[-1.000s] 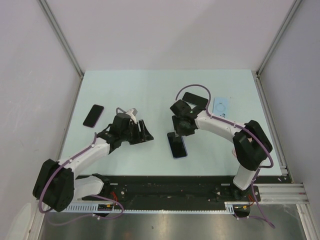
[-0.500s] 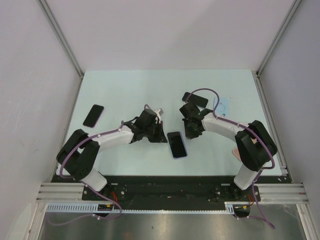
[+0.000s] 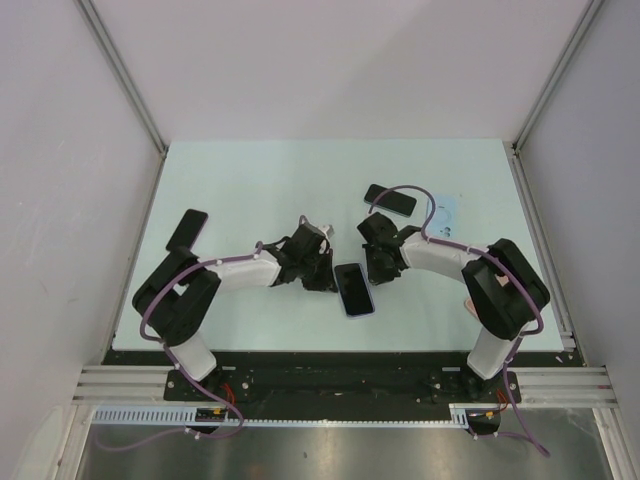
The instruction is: Put the phone into the phone case
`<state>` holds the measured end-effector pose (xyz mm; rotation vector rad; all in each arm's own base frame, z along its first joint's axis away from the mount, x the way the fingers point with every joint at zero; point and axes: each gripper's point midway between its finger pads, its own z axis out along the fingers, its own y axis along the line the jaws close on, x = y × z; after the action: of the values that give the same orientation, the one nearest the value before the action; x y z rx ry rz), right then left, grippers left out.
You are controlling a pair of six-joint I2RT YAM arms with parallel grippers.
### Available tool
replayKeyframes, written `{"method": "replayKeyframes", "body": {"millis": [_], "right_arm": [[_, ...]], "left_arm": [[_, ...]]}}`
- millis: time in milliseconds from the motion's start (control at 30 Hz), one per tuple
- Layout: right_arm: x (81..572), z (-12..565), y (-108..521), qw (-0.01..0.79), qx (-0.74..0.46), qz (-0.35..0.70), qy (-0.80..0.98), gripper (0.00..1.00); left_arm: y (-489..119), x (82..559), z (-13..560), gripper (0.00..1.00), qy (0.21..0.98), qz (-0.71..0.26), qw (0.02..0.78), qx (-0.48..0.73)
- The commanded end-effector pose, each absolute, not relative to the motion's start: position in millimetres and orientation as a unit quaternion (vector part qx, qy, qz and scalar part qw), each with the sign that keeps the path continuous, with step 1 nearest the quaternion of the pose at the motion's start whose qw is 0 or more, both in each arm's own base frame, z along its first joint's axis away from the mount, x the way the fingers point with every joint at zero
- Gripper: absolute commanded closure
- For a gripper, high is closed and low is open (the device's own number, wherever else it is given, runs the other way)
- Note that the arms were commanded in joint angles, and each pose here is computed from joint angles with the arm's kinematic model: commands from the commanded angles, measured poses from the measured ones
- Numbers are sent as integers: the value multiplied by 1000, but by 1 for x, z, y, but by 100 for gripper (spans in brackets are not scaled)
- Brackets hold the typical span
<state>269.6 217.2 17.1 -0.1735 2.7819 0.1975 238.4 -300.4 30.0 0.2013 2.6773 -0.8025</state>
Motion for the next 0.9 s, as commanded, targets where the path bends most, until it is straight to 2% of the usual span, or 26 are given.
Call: {"method": "replayKeyframes", "body": {"millis": [0, 500, 767, 833, 867], "right_arm": [[267, 12, 233, 177, -61, 83, 979, 91], [229, 11, 281, 152, -44, 196, 968, 91], [232, 16, 268, 167, -25, 195, 966, 90], [235, 15, 258, 169, -15, 186, 968, 89], [236, 18, 255, 174, -13, 188, 967, 89]], "left_arm": [[-318, 252, 43, 100, 932, -298, 195, 68], [-318, 250, 40, 100, 941, -272, 194, 63], [-296, 253, 44, 99, 951, -222, 207, 55], [-292, 255, 54, 92, 948, -227, 218, 49], [-292, 256, 59, 84, 946, -232, 223, 49]]}}
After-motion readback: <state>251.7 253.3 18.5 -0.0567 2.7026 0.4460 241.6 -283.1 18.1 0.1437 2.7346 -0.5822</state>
